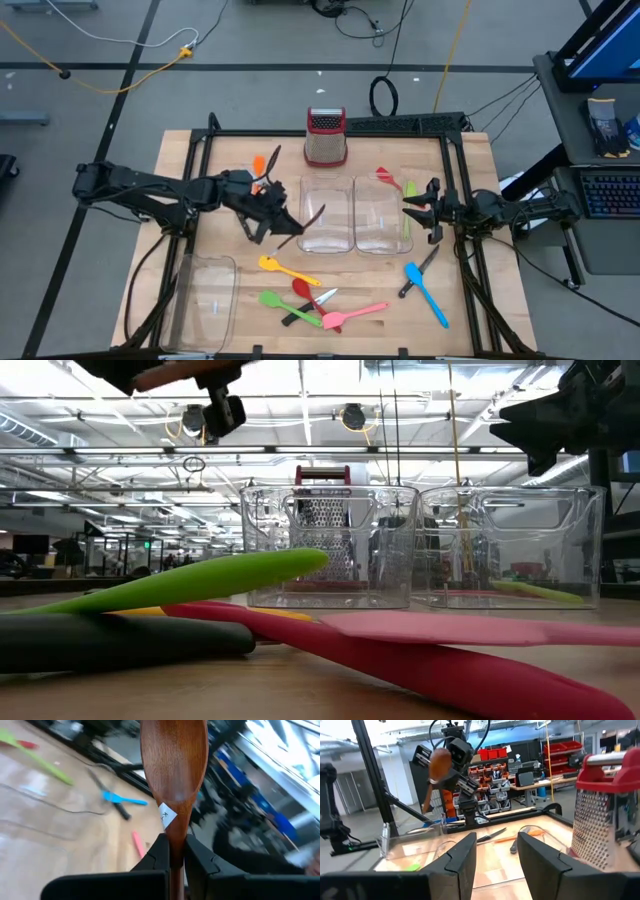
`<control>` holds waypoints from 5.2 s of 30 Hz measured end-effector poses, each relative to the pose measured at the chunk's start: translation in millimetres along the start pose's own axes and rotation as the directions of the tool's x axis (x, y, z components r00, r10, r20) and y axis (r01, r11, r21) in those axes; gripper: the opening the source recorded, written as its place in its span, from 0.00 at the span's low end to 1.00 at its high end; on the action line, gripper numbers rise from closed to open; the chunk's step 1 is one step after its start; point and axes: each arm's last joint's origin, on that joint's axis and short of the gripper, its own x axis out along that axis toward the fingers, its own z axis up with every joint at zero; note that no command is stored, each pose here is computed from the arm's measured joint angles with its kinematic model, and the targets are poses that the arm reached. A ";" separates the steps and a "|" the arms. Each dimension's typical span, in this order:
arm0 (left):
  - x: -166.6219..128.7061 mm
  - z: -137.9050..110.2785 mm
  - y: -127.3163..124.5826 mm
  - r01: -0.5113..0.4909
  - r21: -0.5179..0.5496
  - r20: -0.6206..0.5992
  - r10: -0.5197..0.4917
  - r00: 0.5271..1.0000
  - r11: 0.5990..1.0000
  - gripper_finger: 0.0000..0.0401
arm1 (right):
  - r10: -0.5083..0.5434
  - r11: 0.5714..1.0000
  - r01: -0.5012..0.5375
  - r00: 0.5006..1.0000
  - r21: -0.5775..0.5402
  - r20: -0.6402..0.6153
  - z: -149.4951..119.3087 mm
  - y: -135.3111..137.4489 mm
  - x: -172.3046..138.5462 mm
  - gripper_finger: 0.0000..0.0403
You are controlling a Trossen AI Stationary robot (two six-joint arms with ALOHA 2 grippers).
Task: Pick & Place Kitchen Items
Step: Put the brown serving spoon into the right transparent bin
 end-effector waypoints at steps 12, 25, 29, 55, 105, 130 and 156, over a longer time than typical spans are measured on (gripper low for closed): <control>-1.7 10.2 4.3 -0.301 0.073 0.285 0.270 0.920 0.951 0.04 | 0.015 0.991 -0.026 0.996 0.130 0.088 1.2 2.1 6.2 0.33; 18.8 14.3 12.4 -0.406 0.236 0.455 0.269 0.849 0.883 0.04 | 0.018 0.999 -0.021 0.992 0.025 0.124 0.1 7.5 25.2 0.33; 29.6 19.2 14.4 -0.433 0.278 0.467 0.273 0.841 0.857 0.04 | 0.003 0.999 -0.002 1.000 -0.044 0.028 -10.3 8.4 34.1 0.33; 91.8 58.1 6.8 -0.453 0.436 0.499 0.210 0.841 0.777 0.04 | -0.083 0.969 0.081 0.997 -0.231 0.002 4.8 36.0 127.3 0.70; 99.0 45.4 -1.7 -0.481 0.456 0.486 0.244 0.839 0.749 0.04 | -0.121 0.991 0.125 0.990 -0.057 0.068 17.9 44.7 178.4 0.07; 96.5 44.1 6.7 -0.578 0.514 0.472 0.353 0.808 0.634 0.28 | -0.144 0.990 0.144 0.990 -0.001 -0.008 17.2 43.3 174.4 0.07; 67.4 26.5 16.4 -0.640 0.520 0.328 0.559 0.761 0.566 0.29 | -0.146 0.871 0.350 0.856 0.346 -0.497 27.9 32.1 113.7 0.07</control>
